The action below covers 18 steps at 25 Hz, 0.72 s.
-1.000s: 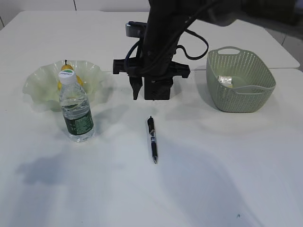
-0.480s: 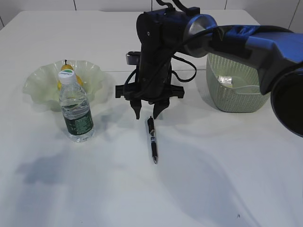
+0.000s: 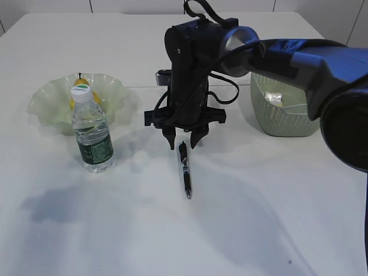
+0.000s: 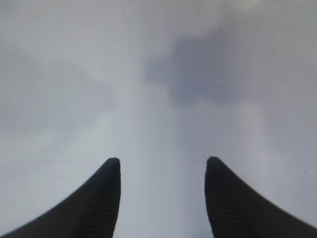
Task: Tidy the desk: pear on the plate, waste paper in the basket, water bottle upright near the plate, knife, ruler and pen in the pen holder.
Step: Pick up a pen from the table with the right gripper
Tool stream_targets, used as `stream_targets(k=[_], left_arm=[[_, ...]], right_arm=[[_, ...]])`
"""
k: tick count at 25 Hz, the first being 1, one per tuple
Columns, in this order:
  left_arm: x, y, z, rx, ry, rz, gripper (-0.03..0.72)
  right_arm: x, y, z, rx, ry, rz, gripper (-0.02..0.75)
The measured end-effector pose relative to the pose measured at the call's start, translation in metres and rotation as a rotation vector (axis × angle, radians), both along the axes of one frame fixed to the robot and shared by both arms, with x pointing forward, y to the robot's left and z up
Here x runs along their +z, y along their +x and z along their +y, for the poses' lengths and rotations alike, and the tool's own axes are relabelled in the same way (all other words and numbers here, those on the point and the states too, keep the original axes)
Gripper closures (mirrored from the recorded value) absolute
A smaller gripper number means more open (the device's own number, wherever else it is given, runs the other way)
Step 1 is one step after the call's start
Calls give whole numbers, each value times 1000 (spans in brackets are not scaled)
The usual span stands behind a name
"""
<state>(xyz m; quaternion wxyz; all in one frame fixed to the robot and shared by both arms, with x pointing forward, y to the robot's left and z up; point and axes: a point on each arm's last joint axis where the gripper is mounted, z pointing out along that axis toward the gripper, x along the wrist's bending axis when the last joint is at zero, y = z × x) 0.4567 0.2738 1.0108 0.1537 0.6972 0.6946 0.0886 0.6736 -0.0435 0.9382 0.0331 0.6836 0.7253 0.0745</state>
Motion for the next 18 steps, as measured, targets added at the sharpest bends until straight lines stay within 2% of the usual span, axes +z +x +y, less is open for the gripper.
stream_targets(k=[7, 18], left_arm=[[0, 0, 0, 0, 0, 0, 304], [0, 0, 0, 0, 0, -1, 304]], right_arm=[[-19, 1, 1, -2, -18, 31, 394], [-24, 2, 0, -3, -36, 32, 394]])
